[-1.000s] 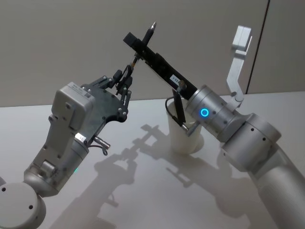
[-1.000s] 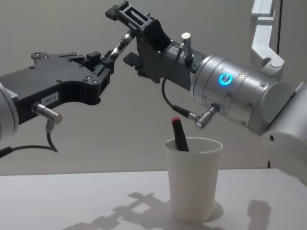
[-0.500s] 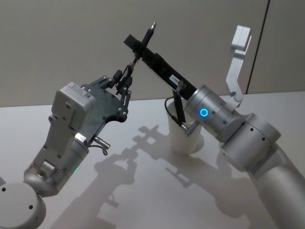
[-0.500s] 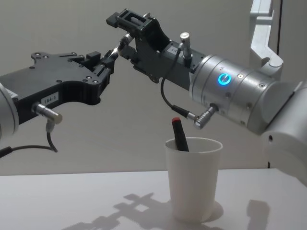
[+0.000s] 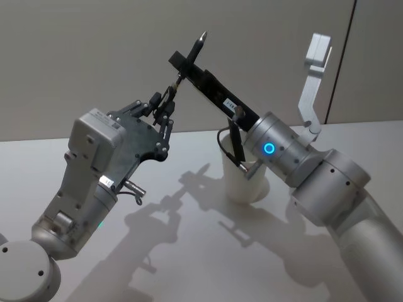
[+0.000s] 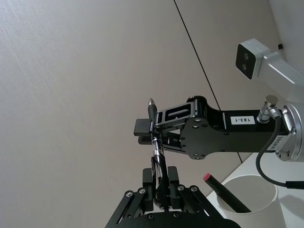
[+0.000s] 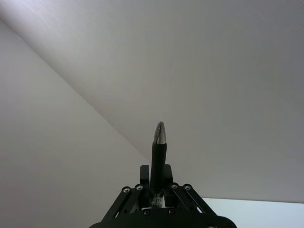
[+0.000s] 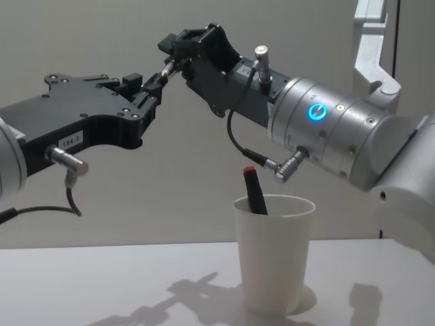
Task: Place the pen into the pen holder.
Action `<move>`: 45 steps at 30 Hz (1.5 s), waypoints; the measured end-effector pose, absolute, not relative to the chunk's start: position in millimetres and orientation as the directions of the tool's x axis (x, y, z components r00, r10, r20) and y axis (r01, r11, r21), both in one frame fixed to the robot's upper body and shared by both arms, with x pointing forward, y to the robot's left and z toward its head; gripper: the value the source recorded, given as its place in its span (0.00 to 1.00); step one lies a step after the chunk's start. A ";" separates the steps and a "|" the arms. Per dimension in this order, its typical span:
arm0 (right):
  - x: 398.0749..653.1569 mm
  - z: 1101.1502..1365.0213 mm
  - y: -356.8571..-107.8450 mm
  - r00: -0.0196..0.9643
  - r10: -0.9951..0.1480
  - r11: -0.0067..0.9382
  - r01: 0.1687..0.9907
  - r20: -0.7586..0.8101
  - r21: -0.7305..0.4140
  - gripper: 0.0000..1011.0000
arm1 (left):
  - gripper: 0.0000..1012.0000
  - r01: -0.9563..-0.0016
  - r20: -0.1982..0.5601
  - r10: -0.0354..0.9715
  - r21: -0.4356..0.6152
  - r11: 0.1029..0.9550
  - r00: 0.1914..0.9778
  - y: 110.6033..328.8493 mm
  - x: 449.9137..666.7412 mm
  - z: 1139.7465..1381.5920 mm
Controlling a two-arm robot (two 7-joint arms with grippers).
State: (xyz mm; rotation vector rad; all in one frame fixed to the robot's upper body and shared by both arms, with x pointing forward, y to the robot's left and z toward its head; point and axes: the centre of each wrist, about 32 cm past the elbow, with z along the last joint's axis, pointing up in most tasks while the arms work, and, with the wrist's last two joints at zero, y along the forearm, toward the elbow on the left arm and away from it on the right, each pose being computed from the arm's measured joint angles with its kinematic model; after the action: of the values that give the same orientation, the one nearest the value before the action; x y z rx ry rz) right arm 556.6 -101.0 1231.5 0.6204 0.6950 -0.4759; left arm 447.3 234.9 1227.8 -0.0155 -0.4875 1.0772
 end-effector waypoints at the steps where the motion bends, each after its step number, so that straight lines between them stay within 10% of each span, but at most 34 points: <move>1: 556.6 1231.5 -101.0 0.677 -0.196 0.721 0.590 -0.709 0.363 0.14 | 0.19 -0.840 0.374 0.847 -0.245 0.484 0.379 234.9 447.3 1227.8; 45: 556.6 1231.5 -101.1 0.676 -0.198 0.721 0.591 -0.710 0.362 0.13 | 0.19 -0.840 0.374 0.846 -0.246 0.484 0.379 234.9 447.3 1227.8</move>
State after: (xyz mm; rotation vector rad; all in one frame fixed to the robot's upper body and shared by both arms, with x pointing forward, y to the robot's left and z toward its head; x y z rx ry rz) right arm 556.6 -101.1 1231.5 0.6202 0.6951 -0.4766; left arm 447.3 234.9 1227.8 -0.0159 -0.4877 1.0770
